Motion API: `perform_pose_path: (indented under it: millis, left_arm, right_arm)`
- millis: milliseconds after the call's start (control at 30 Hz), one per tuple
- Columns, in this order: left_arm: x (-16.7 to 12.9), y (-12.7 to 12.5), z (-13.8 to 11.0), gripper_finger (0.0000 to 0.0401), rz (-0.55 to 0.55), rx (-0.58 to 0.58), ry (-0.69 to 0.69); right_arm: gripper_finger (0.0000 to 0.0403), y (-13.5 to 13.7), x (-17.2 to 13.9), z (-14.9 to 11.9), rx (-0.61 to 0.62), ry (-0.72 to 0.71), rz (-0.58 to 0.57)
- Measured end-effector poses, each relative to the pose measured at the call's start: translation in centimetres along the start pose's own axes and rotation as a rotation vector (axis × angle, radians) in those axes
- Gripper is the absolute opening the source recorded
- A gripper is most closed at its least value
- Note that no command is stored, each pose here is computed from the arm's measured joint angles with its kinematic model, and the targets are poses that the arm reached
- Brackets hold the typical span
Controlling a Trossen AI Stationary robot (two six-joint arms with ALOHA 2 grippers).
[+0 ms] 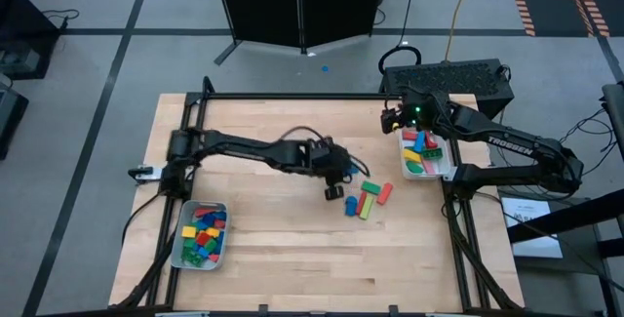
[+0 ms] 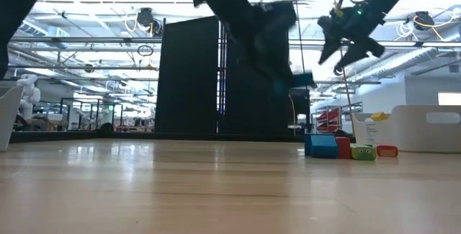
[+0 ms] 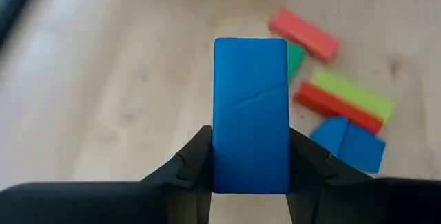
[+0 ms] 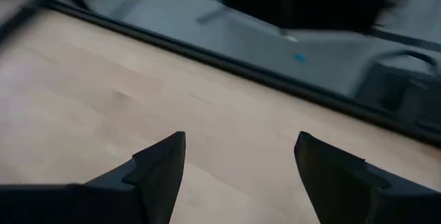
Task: Sort blocks by size
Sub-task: Put the blue block into the white bin
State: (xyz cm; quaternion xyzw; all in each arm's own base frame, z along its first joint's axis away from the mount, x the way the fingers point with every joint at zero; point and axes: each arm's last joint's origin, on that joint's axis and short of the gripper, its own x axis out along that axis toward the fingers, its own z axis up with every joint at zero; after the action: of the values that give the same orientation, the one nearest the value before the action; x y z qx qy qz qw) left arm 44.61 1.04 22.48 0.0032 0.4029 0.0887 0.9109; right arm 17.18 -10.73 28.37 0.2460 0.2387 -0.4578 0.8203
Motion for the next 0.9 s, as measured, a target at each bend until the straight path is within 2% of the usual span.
perform_pose_path:
  millis: [167, 267, 400, 467, 567, 667, 767, 900]
  left_arm:
    - [-6.5, 2.0, 2.7, 0.0118, 0.069, -0.087, -0.157]
    - [-10.4, 3.1, 3.6, 0.0118, 0.118, -0.114, -0.242]
    - [-15.2, 4.3, 4.5, 0.0118, 0.161, -0.153, -0.358]
    - [-17.0, 4.6, 4.7, 0.0118, 0.179, -0.17, -0.413]
    - [-18.7, 4.9, 5.3, 0.0118, 0.176, -0.19, -0.5]
    - [-19.4, 4.7, 6.1, 0.0118, 0.131, -0.204, -0.609]
    - [-19.9, 4.3, 6.8, 0.0118, 0.06, -0.197, -0.694]
    - [-19.8, 4.0, 7.2, 0.0118, 0.028, -0.193, -0.736]
  right_arm:
    - [0.0263, 1.4, -0.3, 1.7, -0.011, -0.112, 0.26]
    - [0.0263, 2.5, -1.3, 3.1, -0.072, -0.223, 0.516]
    - [0.0263, 3.7, -4.3, 5.0, -0.191, -0.455, 0.902]
    - [0.0263, 3.9, -6.0, 5.8, -0.232, -0.586, 1.033]
    - [0.0263, 3.9, -8.4, 6.7, -0.25, -0.787, 1.137]
    - [0.0263, 4.1, -9.7, 7.2, -0.233, -0.93, 1.185]
    - [0.0263, 4.8, -9.5, 7.1, -0.231, -0.94, 1.216]
    - [0.0263, 5.7, -8.6, 6.7, -0.231, -0.897, 1.232]
